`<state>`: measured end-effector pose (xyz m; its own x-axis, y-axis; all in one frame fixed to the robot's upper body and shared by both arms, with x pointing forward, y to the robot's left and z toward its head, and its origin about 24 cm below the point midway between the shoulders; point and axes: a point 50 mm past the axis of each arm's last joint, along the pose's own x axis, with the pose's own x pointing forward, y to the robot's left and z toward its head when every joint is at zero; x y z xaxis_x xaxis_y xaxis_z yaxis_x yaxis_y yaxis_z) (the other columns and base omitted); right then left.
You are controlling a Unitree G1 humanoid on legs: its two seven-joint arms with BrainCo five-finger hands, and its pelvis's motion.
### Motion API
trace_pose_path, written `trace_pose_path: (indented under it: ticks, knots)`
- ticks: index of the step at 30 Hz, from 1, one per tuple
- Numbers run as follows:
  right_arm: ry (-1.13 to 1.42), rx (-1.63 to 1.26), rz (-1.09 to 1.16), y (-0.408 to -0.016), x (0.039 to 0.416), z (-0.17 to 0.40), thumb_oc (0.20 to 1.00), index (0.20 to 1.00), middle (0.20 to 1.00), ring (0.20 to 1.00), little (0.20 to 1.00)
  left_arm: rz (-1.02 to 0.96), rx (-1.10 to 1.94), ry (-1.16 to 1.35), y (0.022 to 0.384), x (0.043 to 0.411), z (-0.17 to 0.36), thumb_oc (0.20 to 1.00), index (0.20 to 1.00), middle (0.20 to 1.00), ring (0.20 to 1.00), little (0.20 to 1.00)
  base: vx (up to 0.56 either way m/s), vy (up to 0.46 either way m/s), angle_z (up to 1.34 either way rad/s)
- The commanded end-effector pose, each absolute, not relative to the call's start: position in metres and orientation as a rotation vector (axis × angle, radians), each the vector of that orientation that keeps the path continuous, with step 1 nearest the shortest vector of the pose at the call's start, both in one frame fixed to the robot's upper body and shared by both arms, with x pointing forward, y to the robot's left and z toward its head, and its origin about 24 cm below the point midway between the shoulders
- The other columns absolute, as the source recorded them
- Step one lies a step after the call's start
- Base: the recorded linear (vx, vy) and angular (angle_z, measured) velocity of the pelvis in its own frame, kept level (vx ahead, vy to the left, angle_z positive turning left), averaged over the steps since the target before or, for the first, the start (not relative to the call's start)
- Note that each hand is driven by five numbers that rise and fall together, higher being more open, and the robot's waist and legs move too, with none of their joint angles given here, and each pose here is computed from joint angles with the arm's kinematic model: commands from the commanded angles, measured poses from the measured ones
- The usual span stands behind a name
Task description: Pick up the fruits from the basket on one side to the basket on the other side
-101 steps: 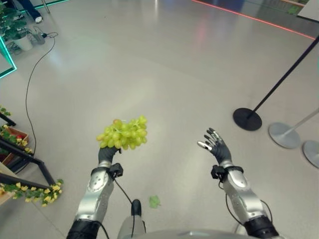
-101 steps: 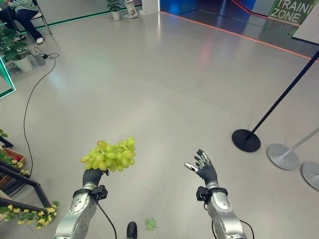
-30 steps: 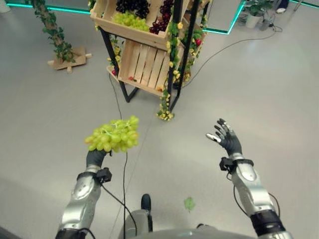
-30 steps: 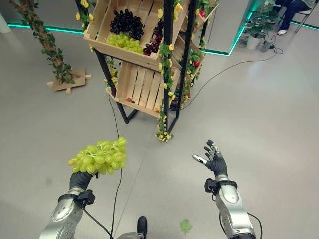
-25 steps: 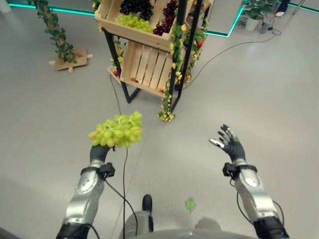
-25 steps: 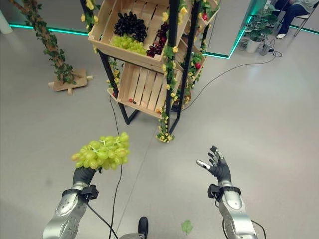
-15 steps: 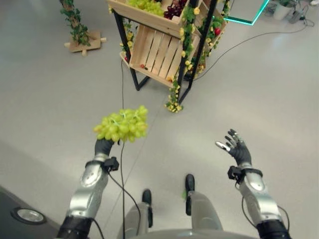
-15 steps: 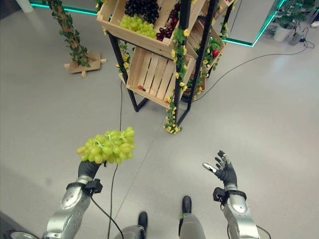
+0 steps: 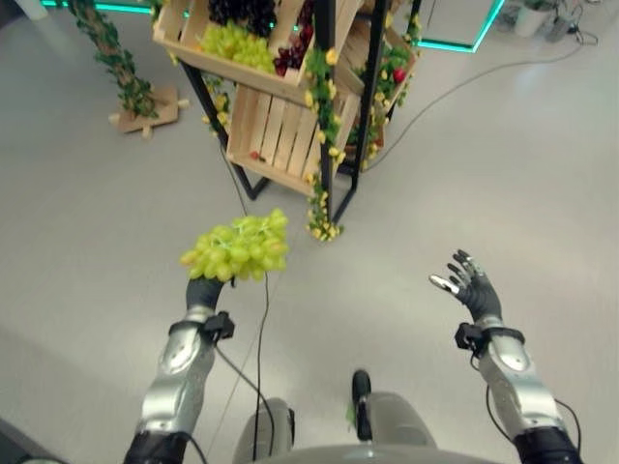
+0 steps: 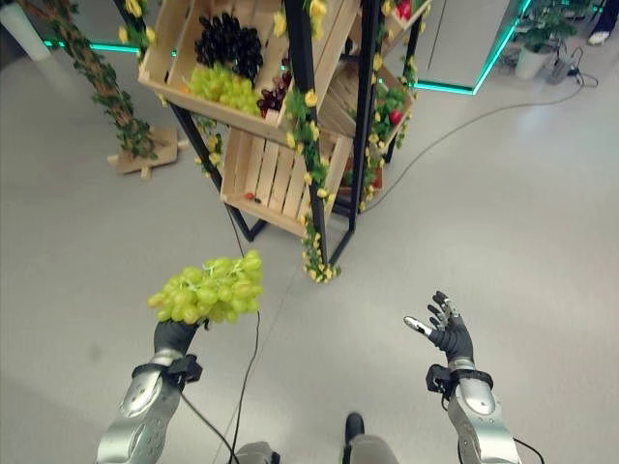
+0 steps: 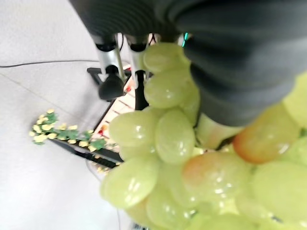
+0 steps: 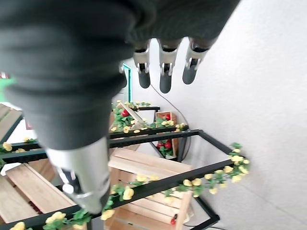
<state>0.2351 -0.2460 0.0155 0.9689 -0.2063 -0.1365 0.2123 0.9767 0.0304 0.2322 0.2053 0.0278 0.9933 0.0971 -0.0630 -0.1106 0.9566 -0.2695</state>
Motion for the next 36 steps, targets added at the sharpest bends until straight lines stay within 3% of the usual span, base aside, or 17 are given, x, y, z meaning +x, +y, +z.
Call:
trace_pose_path:
  ticks: [1, 22, 36]
  knots:
    - [0.015, 0.043, -0.2, -0.247, 0.248, 0.039, 1.0, 1.0, 1.0, 1.0, 1.0, 0.155, -0.263, -0.215, 0.228, 0.235, 0.079, 0.2, 0.2, 0.2, 0.2, 0.2, 0.24, -0.01, -0.11]
    - [0.105, 0.027, -0.169, -0.243, 0.236, 0.022, 1.0, 1.0, 1.0, 1.0, 1.0, 0.182, -0.167, -0.208, 0.249, 0.233, 0.086, 0.2, 0.2, 0.2, 0.2, 0.2, 0.2, 0.163, -0.11]
    - [0.069, 0.022, -0.144, -0.237, 0.257, 0.031, 1.0, 1.0, 1.0, 1.0, 1.0, 0.105, -0.208, -0.384, 0.25, 0.236, 0.127, 0.2, 0.2, 0.2, 0.2, 0.2, 0.05, 0.04, -0.14]
